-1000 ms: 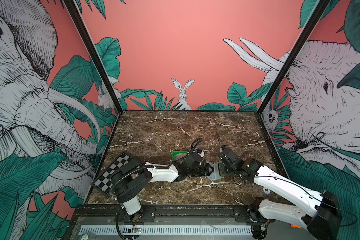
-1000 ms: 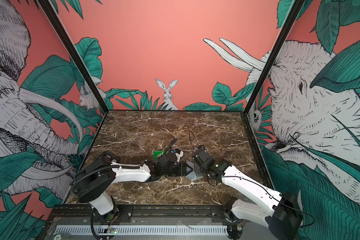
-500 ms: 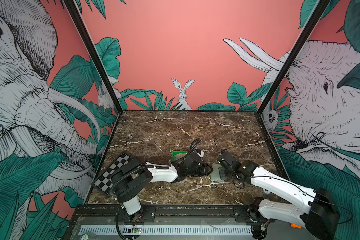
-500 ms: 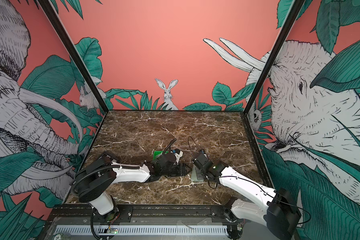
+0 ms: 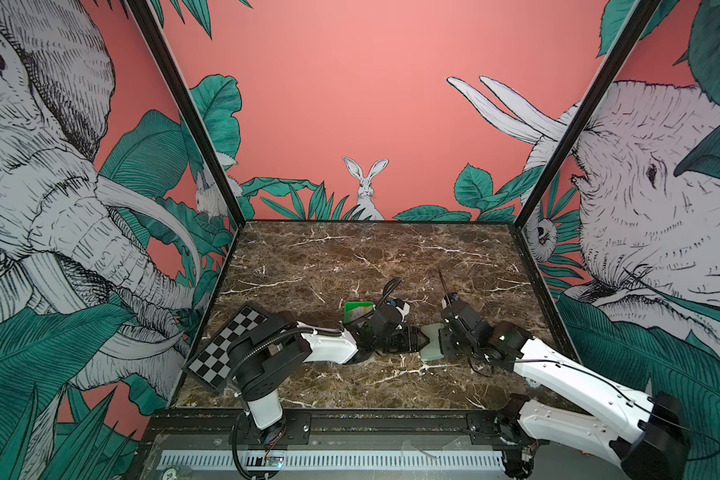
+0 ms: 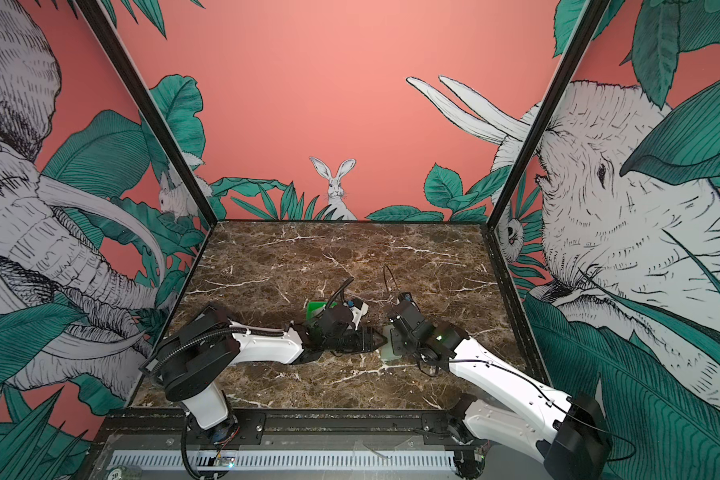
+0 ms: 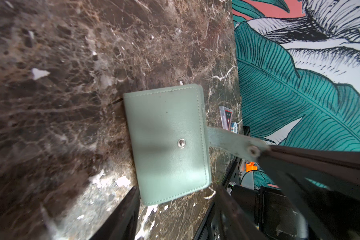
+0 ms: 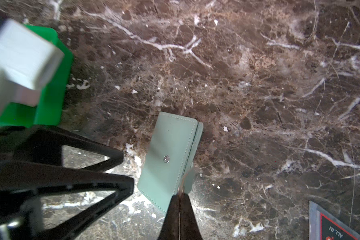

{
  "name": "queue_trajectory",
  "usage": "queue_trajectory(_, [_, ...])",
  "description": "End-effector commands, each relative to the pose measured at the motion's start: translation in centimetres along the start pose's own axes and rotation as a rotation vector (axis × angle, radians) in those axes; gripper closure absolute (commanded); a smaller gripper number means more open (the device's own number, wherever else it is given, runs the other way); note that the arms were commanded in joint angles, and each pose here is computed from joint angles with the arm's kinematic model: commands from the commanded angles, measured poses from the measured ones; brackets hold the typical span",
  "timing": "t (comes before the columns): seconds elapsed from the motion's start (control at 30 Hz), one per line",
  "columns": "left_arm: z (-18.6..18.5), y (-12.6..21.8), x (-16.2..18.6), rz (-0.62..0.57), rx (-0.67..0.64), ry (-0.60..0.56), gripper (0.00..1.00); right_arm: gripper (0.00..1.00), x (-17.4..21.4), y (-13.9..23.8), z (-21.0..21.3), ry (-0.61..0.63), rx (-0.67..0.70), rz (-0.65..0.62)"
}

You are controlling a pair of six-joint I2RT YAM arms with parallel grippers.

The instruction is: Put the credit cards into the card holder

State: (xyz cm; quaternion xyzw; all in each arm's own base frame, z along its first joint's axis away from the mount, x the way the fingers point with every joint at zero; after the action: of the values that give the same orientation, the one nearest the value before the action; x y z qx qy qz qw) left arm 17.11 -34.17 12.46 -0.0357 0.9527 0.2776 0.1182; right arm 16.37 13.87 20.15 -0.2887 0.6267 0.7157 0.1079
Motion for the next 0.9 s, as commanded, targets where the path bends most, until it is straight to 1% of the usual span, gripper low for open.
queue_trajectory(0.0, [-1.0,-0.5,-0.5,-0.004,0.088,0.008,0.38,1.0,-1.2,1.1,0.7,0.016,-0.06,-0.031])
queue_trajectory(0.1, [-1.0,-0.7,-0.6,-0.009,0.095,0.018,0.35,1.0,-1.6,1.6,0.9,0.014,-0.085,-0.047])
queue_trajectory(0.3, [-0.8,-0.5,-0.5,-0.011,0.075,0.012,0.35,1.0,-1.7,1.6,1.1,0.019,-0.092,-0.042])
queue_trajectory(0.37, [-0.7,-0.4,-0.5,-0.009,0.057,0.014,0.38,1.0,-1.6,1.4,1.1,0.02,-0.088,-0.034])
queue_trajectory(0.43, [-0.5,-0.3,-0.4,-0.011,0.04,0.017,0.44,1.0,-1.5,1.2,1.0,0.018,-0.082,-0.029])
queue_trajectory(0.63, [-0.2,0.1,-0.4,-0.019,0.001,0.014,0.53,1.0,-0.8,0.7,0.4,0.021,-0.017,-0.004])
queue_trajectory(0.7, [-0.2,0.1,-0.3,-0.018,-0.009,0.012,0.6,1.0,-0.3,0.4,0.1,0.024,0.006,0.01])
queue_trajectory(0.77, [-0.1,0.2,-0.3,-0.019,-0.015,0.013,0.65,0.9,0.1,0.2,-0.1,0.023,0.025,0.025])
queue_trajectory(0.87, [0.0,0.3,-0.2,-0.016,-0.025,0.012,0.71,0.81,0.5,0.0,-0.4,0.012,0.034,0.033])
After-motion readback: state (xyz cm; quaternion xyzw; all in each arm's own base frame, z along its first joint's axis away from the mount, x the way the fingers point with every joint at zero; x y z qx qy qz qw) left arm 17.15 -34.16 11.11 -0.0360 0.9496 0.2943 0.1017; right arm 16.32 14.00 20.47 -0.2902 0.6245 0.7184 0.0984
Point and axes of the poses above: each gripper's point midway between its finger pads, its own y axis back along the fingers, its own z axis along the line the jaws close on, x = y × z, the point moved 9 cm from there along y, back along the fingers, and after that the axes turned 3 degrees about y, right-handed, at the moved point
